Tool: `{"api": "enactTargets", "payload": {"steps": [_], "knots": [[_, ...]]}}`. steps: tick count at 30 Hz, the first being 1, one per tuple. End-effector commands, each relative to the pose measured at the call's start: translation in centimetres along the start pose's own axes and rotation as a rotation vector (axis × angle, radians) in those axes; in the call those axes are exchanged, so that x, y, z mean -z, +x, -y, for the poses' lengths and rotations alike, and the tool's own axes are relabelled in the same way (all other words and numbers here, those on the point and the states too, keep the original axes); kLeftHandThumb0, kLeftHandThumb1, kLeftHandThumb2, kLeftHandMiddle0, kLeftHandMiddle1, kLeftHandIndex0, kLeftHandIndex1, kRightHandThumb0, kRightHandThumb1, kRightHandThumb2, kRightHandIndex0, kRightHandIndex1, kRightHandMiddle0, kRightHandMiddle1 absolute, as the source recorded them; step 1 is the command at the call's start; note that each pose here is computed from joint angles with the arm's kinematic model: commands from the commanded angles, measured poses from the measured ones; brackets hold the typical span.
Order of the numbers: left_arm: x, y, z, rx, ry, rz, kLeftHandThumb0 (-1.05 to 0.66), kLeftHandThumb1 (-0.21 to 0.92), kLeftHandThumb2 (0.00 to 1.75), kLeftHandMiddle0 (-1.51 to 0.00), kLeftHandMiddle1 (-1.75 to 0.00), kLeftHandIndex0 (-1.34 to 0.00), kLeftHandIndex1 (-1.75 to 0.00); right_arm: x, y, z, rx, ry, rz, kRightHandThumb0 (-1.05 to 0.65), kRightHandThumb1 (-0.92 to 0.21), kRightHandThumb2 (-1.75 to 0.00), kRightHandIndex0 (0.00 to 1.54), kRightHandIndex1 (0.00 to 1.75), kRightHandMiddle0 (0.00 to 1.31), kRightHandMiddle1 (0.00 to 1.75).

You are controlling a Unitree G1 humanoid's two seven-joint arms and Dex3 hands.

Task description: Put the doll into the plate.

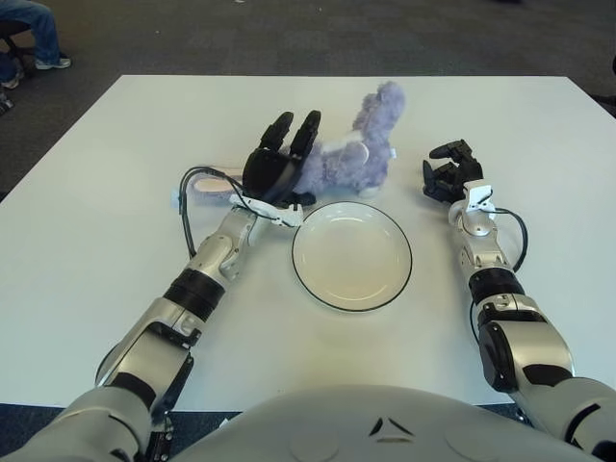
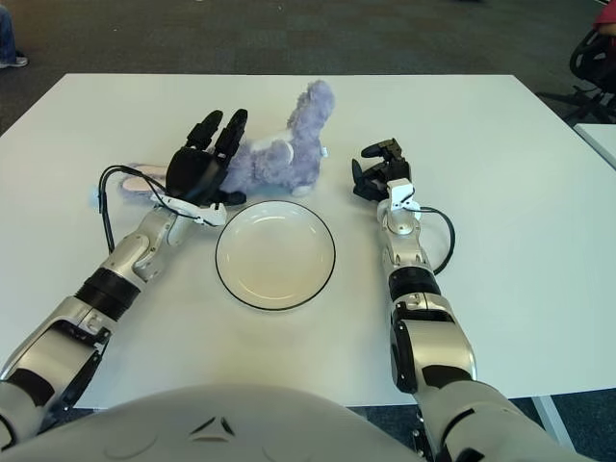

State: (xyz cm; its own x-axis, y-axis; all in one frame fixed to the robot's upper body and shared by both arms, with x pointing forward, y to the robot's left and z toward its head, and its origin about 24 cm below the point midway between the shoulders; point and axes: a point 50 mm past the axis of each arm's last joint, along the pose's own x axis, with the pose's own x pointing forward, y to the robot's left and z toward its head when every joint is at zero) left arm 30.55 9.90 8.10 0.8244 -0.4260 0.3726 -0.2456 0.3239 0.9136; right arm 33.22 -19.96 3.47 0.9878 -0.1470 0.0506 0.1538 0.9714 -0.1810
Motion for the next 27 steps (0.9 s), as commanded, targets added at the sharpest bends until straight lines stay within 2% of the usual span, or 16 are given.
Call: {"api": "enactTargets", "payload": {"steps": [1,5,14,20,27], "knots": [[-0.1,0.6,-0.2,0.003,-0.029,0.014,-0.73,0.56,0.60,-0.24,-0.19,-0.01,-0.08,3.0,-1.6,-0.8,-0.045,-0.010,-0.147,-0.01,-0.56,-0.95,0.56,1.60,0.28,1.61],[-0.5,0.9,0.2,0.026,-0.079,0.024,-0.71,0.52,0.62,-0.15,-0.43,0.00,-0.24,3.0,-1.6,-0.8,-0.044,-0.010,-0.148,-0.01,-0.56,-0.95,0.55,1.61,0.28,1.60],[-1.4,1.5,1.1,0.033,-0.202,0.060,-0.67,0.46,0.69,-0.04,-0.78,0.00,-0.46,3.0,-1.6,-0.8,-0.042,-0.017,-0.146,-0.01,-0.58,-0.93,0.55,1.60,0.28,1.60],[-1.5,1.6,1.3,0.063,-0.203,0.057,-0.68,0.45,0.70,-0.02,-0.87,0.00,-0.51,3.0,-1.6,-0.8,-0.046,-0.014,-0.144,-0.01,-0.57,-0.93,0.55,1.61,0.28,1.60],[-1.4,1.7,1.5,0.106,-0.176,0.046,-0.69,0.45,0.70,-0.02,-0.87,0.00,-0.51,3.1,-1.6,-0.8,-0.046,-0.008,-0.147,-0.01,-0.57,-0.93,0.55,1.61,0.28,1.60]]}}
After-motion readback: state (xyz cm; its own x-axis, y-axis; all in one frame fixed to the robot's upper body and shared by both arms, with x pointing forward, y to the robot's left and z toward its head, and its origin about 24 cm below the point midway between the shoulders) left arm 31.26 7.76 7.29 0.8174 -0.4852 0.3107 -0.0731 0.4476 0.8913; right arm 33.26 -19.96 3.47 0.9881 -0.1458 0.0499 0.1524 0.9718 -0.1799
